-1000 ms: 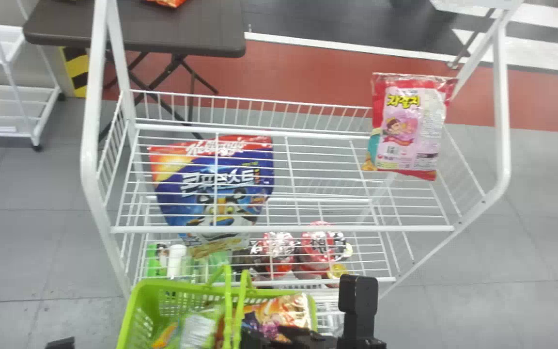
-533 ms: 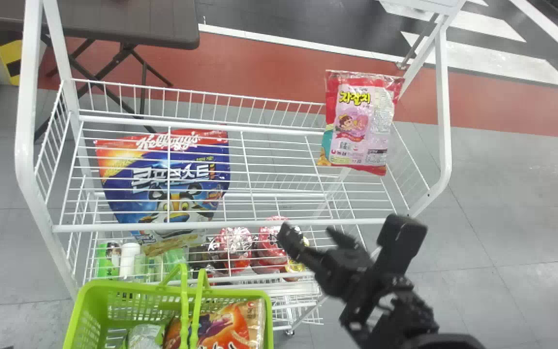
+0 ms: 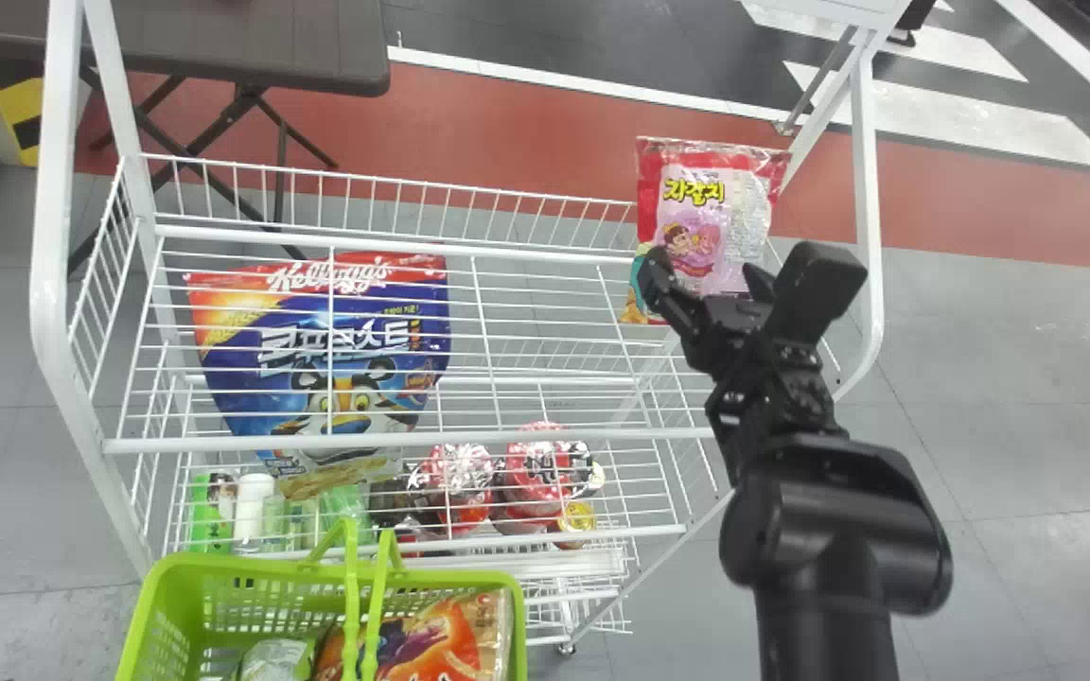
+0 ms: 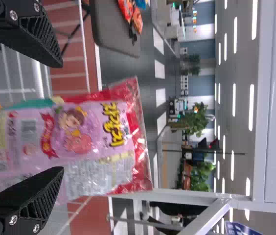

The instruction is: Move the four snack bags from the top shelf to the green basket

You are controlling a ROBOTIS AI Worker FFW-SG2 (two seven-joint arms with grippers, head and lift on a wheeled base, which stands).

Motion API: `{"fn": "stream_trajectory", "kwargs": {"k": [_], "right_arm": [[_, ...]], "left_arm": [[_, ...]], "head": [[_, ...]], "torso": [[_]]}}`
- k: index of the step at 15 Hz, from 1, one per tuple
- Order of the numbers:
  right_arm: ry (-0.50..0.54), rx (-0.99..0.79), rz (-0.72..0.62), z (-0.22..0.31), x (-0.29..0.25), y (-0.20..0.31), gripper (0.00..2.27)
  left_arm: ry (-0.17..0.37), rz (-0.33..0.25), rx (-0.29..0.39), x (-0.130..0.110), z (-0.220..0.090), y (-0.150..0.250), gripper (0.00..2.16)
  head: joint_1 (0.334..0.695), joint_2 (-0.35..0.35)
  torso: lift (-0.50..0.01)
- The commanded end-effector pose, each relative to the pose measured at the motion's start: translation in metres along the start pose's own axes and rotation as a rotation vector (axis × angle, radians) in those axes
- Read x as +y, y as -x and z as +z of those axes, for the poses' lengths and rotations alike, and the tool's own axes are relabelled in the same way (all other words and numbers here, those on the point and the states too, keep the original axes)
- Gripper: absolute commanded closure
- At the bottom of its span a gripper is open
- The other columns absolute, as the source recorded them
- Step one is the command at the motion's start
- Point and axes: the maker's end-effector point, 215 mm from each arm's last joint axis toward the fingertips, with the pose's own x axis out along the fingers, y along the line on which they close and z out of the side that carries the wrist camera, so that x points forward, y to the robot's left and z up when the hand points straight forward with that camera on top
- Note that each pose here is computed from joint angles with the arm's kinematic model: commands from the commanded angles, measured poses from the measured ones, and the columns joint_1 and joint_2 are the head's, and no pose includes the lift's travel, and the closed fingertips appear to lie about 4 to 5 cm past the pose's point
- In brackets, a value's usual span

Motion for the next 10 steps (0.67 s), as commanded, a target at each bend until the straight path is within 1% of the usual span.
{"fn": "stream_trajectory", "kwargs": {"k": [1,5,6,7,8,9,10], "right_arm": [[0.035,0.019,-0.029,0.002,-0.015,-0.034,0.07],[0.050,0.057,-0.038,0.002,-0.030,-0.061,0.07],[0.053,0.086,-0.039,-0.007,-0.034,-0.065,0.14],[0.052,0.142,-0.020,-0.022,-0.036,-0.069,0.27],[0.033,0.174,0.025,-0.030,-0.028,-0.070,0.69],[0.014,0.231,0.038,-0.049,-0.027,-0.065,1.64],[0.010,0.238,0.053,-0.056,-0.024,-0.059,2.11]], "left_arm": [[0.002,0.005,-0.001,0.002,0.001,0.001,1.67],[0.005,0.009,-0.001,0.006,0.001,0.000,1.67],[0.006,0.011,-0.002,0.006,0.001,0.001,1.67],[0.007,0.013,-0.002,0.008,0.001,0.001,1.67],[0.008,0.013,-0.003,0.008,0.002,0.001,1.67],[0.008,0.013,-0.005,0.008,0.002,0.000,1.67],[0.007,0.014,-0.006,0.008,0.003,0.000,1.67]], "head": [[0.695,-0.350],[0.695,-0.350],[0.695,-0.350],[0.695,-0.350],[0.695,-0.350],[0.695,-0.350],[0.695,-0.350]], "torso": [[0.000],[0.000],[0.000],[0.000],[0.000],[0.000],[0.000]]}}
